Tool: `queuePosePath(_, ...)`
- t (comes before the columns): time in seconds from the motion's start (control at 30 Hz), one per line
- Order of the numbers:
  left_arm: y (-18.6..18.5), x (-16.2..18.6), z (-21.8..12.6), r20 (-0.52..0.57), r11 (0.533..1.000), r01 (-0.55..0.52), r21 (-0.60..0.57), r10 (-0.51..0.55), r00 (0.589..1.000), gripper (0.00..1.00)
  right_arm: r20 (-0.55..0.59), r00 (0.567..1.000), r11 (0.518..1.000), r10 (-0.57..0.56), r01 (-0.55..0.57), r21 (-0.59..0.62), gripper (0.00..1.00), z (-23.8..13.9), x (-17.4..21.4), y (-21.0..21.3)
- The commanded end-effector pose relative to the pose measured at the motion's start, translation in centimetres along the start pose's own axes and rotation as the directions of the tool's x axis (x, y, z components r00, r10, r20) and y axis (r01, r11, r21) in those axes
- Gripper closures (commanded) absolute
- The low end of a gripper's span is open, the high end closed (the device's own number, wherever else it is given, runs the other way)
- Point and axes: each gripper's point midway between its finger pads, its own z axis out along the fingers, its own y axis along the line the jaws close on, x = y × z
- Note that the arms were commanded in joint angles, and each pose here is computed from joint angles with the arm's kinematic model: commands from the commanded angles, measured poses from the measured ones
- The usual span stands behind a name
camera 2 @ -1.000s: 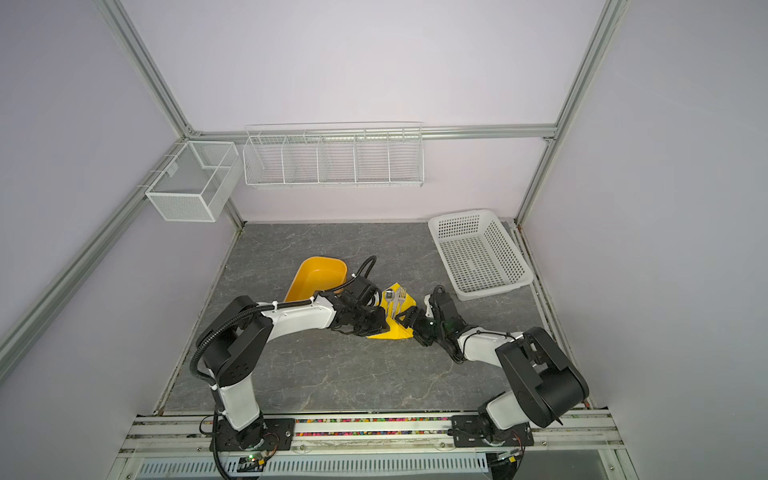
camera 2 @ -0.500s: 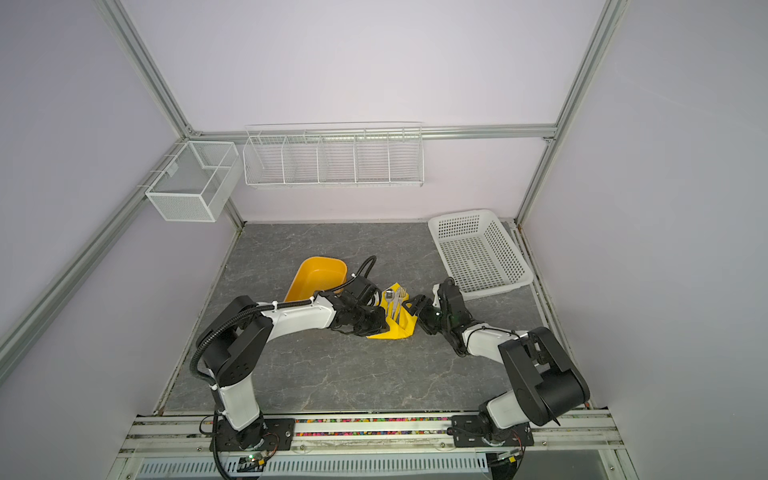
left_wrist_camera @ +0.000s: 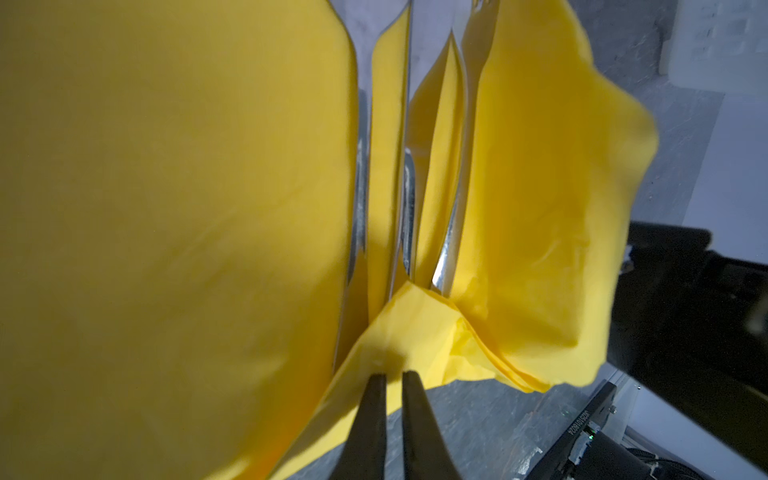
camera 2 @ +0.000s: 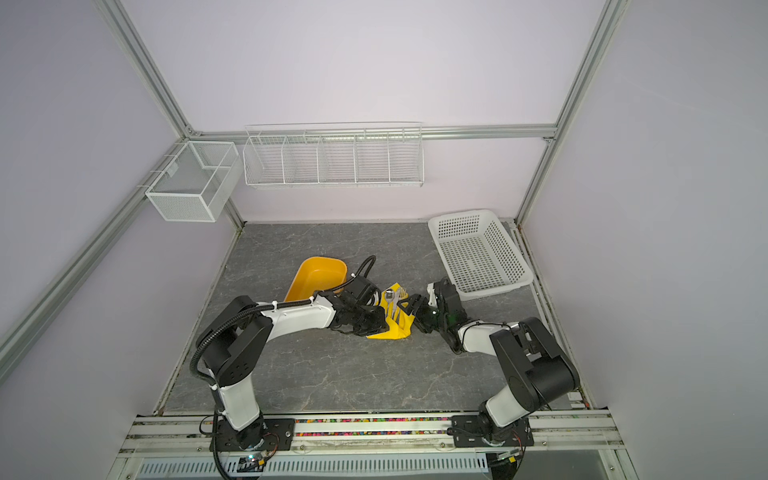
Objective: Place the utensils on the paper napkin and roll it up
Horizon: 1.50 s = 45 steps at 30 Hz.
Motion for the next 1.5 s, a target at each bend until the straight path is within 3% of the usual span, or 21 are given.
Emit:
queuePosePath(0.0, -0.7, -1.1, -0.5, 0.026, 1.0, 0.004, 0.013, -0.004, 1.0, 0.89, -0.04, 0.999, 0.998, 0.028, -0.025, 0.054, 0.28, -0.5, 2.1, -1.1)
queuePosePath(0.27, -0.7, -1.1, -0.5, 0.025, 1.0, 0.006, 0.017, -0.007, 1.0, 0.89, -0.032, 0.999, 0.995, 0.036, -0.033, 0.097, 0.27, -1.1, 3.7, -1.4)
queuePosePath(0.47, -0.7, -1.1, -0.7, 0.029, 1.0, 0.004, 0.019, -0.005, 1.0, 0.89, -0.036, 0.997, 0.997, 0.075, -0.074, 0.011, 0.26, -1.1, 3.4, 1.0)
queuePosePath(0.7, -0.8, -1.0, -0.5, 0.024, 1.0, 0.007, 0.026, -0.008, 1.0, 0.89, 0.049, 0.999, 0.998, -0.002, -0.001, 0.067, 0.28, -0.8, 0.0, 0.7)
queuePosePath(0.83, -0.6, -1.0, -0.5, 0.027, 1.0, 0.009, 0.021, -0.01, 1.0, 0.89, 0.041, 0.999, 0.999, -0.036, 0.034, 0.041, 0.38, 0.0, -0.9, 1.1)
queuePosePath(1.0, -0.4, -1.1, -0.6, 0.033, 1.0, 0.017, 0.015, -0.017, 0.999, 0.89, 0.039, 0.998, 0.997, -0.056, 0.054, 0.055, 0.59, -0.1, -0.8, 0.8)
queuePosePath(1.1, -0.2, -1.2, -0.6, 0.035, 1.0, 0.023, 0.013, -0.023, 0.999, 0.89, 0.035, 0.996, 0.994, -0.088, 0.085, 0.063, 0.64, -0.6, -0.5, 1.1)
queuePosePath(1.47, -0.3, -1.4, -0.7, 0.041, 0.999, 0.034, 0.024, -0.035, 0.999, 0.89, -0.064, 0.98, 0.982, -0.187, 0.189, 0.025, 0.57, -0.3, 2.2, 3.1)
